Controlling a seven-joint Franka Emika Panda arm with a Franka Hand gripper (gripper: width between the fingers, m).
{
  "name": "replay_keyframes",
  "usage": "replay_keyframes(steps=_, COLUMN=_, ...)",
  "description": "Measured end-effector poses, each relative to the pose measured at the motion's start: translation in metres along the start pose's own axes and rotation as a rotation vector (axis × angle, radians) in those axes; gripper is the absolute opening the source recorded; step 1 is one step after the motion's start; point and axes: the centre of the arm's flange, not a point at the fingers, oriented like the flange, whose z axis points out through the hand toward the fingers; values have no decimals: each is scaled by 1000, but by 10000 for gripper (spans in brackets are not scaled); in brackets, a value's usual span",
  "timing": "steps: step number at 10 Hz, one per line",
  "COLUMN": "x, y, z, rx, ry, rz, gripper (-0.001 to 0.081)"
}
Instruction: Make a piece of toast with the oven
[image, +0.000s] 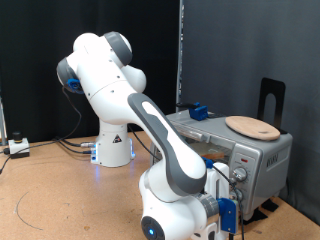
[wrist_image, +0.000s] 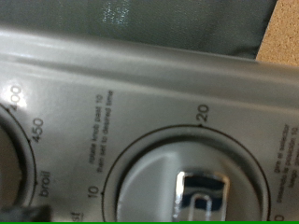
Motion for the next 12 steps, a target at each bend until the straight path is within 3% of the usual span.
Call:
replay_keyframes(steps=1, x=0, y=0, z=1, rx=0, ry=-1, rz=1, gripper=575)
replay_keyframes(steps=2, x=0, y=1, z=1, rx=1, ry=-3, rz=1, gripper=386)
replay_keyframes(steps=3, x=0, y=1, z=1, rx=1, ry=-4, rz=2, gripper=386)
replay_keyframes(steps=4, x=0, y=1, z=1, rx=1, ry=-5, rz=2, gripper=177)
replay_keyframes(steps=5, x=1, y=3, z=0, rx=1, ry=-2, rz=4, gripper=177)
replay_keyframes(steps=6, x=1, y=3, z=0, rx=1, ry=-3, rz=4, gripper=100)
replay_keyframes(steps=7, x=1, y=3, z=0, rx=-2, ry=3, rz=-28, gripper=100)
replay_keyframes(steps=10, x=-12, y=0, z=1, rx=-43, ry=115, rz=-317, gripper=100)
replay_keyframes(steps=12, x=-19, y=1, z=2, rx=-52, ry=173, rz=-422, gripper=100)
